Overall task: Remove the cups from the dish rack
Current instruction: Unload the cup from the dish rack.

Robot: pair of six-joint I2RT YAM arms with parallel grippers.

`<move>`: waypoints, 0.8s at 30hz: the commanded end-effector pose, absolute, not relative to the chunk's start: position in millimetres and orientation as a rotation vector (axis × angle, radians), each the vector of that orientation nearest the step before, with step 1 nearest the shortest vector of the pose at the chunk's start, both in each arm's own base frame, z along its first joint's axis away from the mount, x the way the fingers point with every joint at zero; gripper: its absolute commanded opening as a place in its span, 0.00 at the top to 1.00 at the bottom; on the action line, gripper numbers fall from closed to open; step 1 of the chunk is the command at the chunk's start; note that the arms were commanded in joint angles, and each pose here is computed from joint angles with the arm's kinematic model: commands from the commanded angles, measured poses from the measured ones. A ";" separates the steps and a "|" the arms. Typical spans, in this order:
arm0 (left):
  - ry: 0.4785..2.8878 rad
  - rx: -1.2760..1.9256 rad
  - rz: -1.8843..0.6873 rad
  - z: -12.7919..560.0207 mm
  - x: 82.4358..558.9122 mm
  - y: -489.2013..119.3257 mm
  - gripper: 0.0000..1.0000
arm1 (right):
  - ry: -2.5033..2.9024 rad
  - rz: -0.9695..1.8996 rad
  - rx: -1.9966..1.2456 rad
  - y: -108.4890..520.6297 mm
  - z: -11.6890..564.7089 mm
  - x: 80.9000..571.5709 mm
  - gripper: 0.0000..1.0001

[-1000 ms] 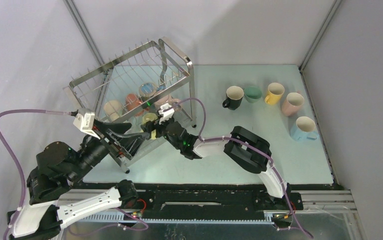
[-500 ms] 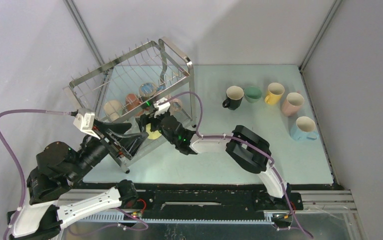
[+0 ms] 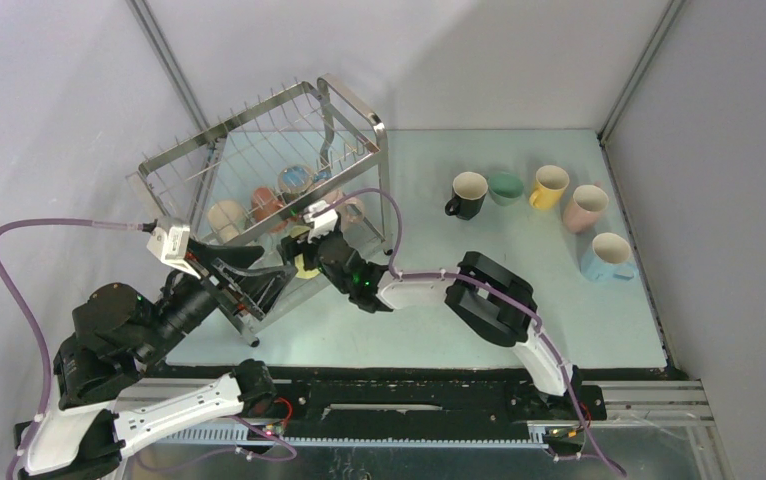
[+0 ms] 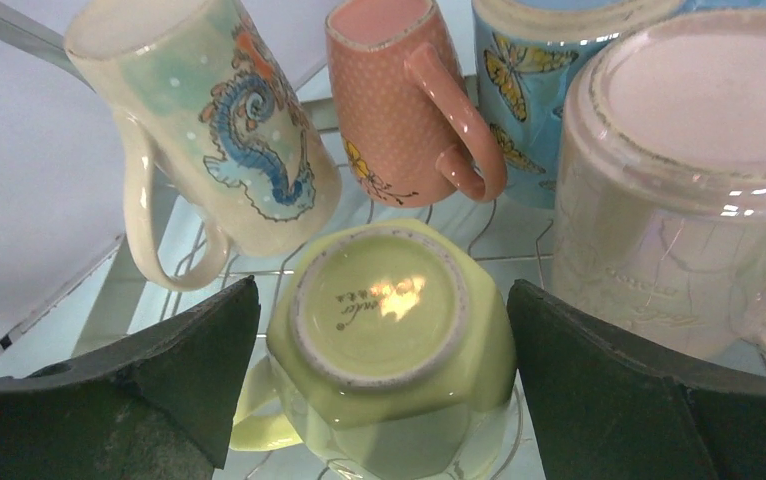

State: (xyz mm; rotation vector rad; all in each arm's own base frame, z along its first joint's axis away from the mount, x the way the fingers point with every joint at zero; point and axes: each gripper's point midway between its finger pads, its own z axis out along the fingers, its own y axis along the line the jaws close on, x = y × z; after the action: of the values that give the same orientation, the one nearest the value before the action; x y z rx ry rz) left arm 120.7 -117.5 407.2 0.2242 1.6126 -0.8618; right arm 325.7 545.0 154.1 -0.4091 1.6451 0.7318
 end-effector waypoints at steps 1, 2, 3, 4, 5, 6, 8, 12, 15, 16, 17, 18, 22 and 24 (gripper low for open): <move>1.609 0.236 -0.883 406.5 121.7 -126.3 0.00 | 1.641 0.706 -0.416 551.9 150.0 324.3 0.01; 1.609 0.237 -0.883 406.4 121.6 -126.4 0.00 | 1.642 0.705 -0.415 552.5 148.7 325.0 0.01; 1.610 0.238 -0.882 406.0 121.6 -126.6 0.00 | 1.644 0.703 -0.416 553.1 147.2 325.9 0.01; 1.611 0.238 -0.885 405.9 121.5 -127.1 0.00 | 1.646 0.701 -0.417 553.7 146.1 326.5 0.01; 1.611 0.237 -0.885 405.9 121.5 -127.0 0.00 | 1.646 0.702 -0.419 554.9 145.7 326.7 0.02; 1.611 0.237 -0.884 405.6 121.6 -126.7 0.00 | 1.646 0.705 -0.418 555.4 145.6 327.5 0.03; 1.612 0.235 -0.884 405.2 121.6 -126.5 0.00 | 1.644 0.712 -0.412 556.4 145.8 327.7 0.04; 1.618 0.232 -0.881 402.6 122.2 -126.6 0.00 | 1.644 0.737 -0.394 556.6 149.0 328.8 0.14; 1.619 0.230 -0.880 401.9 122.3 -126.4 0.00 | 1.649 0.770 -0.365 555.0 153.8 328.6 0.30; 1.619 0.229 -0.880 401.9 122.4 -126.3 0.00 | 1.647 0.780 -0.355 553.9 156.6 328.6 0.37; 1.621 0.230 -0.878 401.1 122.7 -126.8 0.00 | 1.642 0.791 -0.347 553.0 161.1 327.9 0.42; 1.623 0.229 -0.876 400.4 123.0 -126.8 0.00 | 1.640 0.798 -0.343 552.5 163.5 327.1 0.47; 1.630 0.230 -0.874 397.3 123.8 -128.3 0.00 | 1.620 0.819 -0.318 548.6 180.6 324.7 0.64; 1.632 0.228 -0.872 395.7 124.1 -128.3 0.00 | 1.604 0.840 -0.300 545.1 191.3 322.7 0.68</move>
State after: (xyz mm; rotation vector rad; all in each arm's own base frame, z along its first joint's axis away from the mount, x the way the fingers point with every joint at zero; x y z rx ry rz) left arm 123.2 -122.5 398.3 0.2264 1.6320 -0.8567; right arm 328.9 550.5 145.7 -0.3728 1.6623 0.7603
